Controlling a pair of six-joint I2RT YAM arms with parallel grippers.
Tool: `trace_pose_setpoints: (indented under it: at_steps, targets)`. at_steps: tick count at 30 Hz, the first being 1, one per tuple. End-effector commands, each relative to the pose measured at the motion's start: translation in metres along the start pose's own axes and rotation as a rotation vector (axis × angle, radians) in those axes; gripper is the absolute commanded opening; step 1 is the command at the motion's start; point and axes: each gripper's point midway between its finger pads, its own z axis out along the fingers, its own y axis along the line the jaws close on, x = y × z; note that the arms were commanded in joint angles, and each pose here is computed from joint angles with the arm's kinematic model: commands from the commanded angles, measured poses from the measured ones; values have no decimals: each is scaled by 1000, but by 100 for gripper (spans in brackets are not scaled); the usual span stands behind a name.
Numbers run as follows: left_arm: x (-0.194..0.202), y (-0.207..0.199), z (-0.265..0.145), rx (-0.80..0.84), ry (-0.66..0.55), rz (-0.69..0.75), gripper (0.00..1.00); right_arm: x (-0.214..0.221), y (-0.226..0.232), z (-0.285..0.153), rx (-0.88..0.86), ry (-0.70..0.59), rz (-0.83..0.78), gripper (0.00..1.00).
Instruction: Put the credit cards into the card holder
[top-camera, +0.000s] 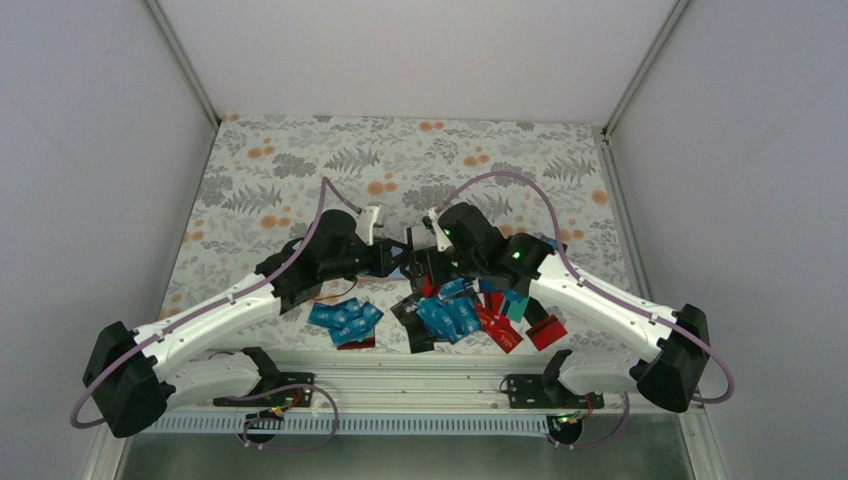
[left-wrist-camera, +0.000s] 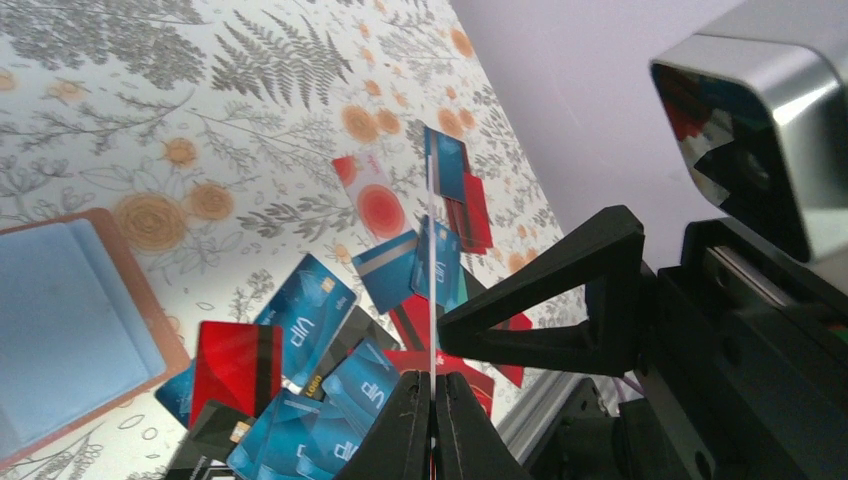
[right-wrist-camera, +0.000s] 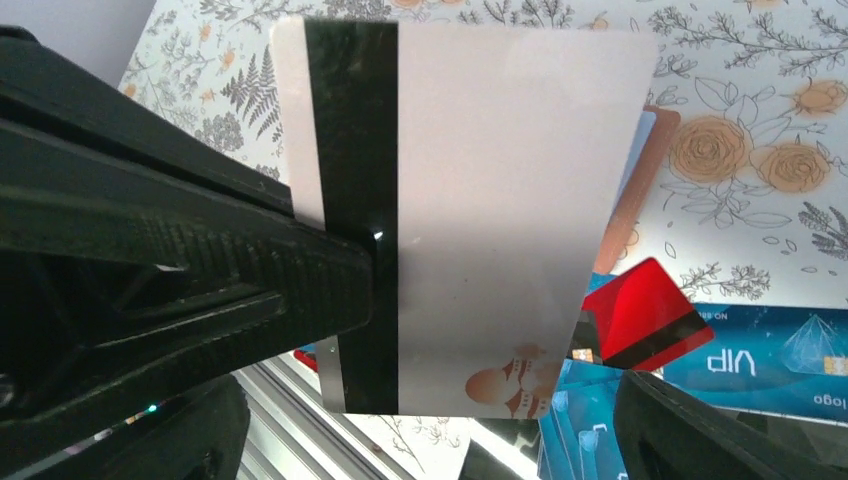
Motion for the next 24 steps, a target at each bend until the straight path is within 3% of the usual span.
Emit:
trace_pose_setpoints:
  at_steps: [1,16,24]
  targets:
    - [-12,0,-4,-32,-37,-13,2,-17,3,-9,-27,-53,6,97]
    - [-8,30,-33,-216,-81,-116,2,-36,-2,-18,-117,-123,-18,100]
    - [-25,55,-45,-332,-73,-79,2,-64,-10,-24,-111,-202,20,100]
